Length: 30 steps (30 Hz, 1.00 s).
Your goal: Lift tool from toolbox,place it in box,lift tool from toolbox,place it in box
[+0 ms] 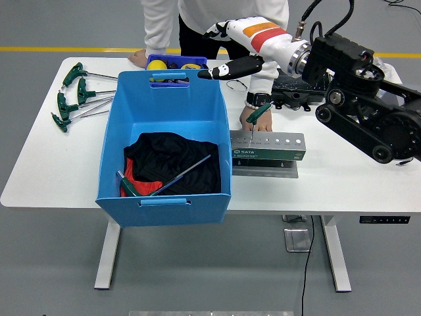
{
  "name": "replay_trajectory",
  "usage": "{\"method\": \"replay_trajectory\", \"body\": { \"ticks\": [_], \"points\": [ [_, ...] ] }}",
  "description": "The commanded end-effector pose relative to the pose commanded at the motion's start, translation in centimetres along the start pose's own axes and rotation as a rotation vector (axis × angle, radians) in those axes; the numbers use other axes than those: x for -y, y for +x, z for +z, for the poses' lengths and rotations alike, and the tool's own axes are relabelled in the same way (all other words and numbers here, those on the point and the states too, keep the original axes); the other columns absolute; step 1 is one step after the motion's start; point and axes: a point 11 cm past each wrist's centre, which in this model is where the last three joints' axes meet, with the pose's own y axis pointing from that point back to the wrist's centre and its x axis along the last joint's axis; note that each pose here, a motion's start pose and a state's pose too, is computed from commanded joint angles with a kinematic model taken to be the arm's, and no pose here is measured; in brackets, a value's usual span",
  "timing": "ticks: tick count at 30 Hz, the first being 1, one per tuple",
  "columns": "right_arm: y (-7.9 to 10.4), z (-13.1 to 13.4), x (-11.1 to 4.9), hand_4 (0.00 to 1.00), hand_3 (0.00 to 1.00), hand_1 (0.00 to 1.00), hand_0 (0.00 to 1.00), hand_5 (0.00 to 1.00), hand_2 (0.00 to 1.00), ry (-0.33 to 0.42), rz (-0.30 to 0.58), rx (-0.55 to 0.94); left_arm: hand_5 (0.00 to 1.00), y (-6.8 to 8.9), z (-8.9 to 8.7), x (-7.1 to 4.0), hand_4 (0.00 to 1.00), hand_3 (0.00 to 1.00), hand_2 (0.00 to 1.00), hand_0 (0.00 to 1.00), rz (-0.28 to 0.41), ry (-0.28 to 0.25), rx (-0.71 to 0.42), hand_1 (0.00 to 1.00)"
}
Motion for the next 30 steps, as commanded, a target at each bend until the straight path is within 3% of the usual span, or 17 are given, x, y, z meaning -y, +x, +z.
{"method": "replay_trajectory", "body": {
  "ticks": [6,15,19,30],
  "points": [
    [1.4,3.9,-1.9,0.998,0.844,0.814,0.875,0.927,0.842,-0.068,0.030,0.061,0.733,-0.3,0.3,0.0,0.786,0.781,0.785,0.764,-0.009,-0.003,-0.011,0.760],
    [1.9,8.2,-4.7,0.998,0.856,0.833,0.909,0.947,0.855,-0.146,0.095,0.161,0.733,-0.7,-0.8,-0.1,0.785,0.780,0.785,0.763,-0.021,0.022,-0.003,0.762],
    [2.9,9.8,-5.8,0.998,0.858,0.834,0.911,0.954,0.856,-0.179,0.135,0.193,0.737,-1.1,0.2,-0.1,0.787,0.780,0.788,0.764,-0.032,0.009,-0.002,0.762],
    [3.2,15.8,-10.4,0.998,0.858,0.834,0.909,0.959,0.858,-0.328,0.221,0.288,0.736,-0.9,-0.2,-0.1,0.786,0.781,0.785,0.761,-0.032,0.010,0.013,0.755]
  ]
}}
